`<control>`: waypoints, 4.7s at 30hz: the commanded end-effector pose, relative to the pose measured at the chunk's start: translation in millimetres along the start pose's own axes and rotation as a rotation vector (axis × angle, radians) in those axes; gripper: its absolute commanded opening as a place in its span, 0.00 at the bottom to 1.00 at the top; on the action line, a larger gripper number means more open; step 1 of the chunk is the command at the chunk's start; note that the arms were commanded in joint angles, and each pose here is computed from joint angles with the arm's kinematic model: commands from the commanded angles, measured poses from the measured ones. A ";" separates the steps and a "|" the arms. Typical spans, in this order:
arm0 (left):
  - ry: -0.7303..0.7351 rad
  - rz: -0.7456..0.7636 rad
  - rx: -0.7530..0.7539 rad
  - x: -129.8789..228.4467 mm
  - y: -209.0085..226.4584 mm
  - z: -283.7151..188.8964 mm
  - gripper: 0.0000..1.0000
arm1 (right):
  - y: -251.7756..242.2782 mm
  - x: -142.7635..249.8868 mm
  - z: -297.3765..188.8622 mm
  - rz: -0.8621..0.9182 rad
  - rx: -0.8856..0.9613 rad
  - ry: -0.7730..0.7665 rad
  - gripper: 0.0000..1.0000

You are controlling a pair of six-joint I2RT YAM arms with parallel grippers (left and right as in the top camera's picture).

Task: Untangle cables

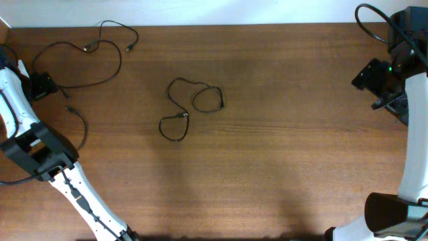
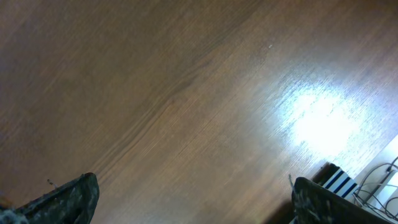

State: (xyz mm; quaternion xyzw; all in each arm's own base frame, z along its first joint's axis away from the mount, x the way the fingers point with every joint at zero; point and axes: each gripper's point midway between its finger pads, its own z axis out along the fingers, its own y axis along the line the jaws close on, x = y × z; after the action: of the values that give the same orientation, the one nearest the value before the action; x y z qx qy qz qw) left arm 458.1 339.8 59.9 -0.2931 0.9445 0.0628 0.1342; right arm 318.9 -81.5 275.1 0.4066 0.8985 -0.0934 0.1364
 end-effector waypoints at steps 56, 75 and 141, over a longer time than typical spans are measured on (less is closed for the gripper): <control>0.004 -0.219 0.291 27.8 27.2 -131.4 0.86 | -1.1 -0.2 1.0 0.005 0.005 0.003 0.99; 0.340 -0.146 0.258 106.0 3.0 -42.6 0.67 | -1.1 -0.2 1.0 0.005 0.005 0.003 0.98; 0.166 -0.591 -0.085 214.6 28.0 9.6 0.59 | -1.1 -0.2 1.0 0.005 0.005 0.003 0.98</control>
State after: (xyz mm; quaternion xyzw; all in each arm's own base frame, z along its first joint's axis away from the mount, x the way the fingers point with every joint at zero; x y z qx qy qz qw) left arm 281.6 241.7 -0.4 -0.5507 0.8324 0.0112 0.0611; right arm 318.8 -81.5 275.1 0.4068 0.8985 -0.0934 0.1363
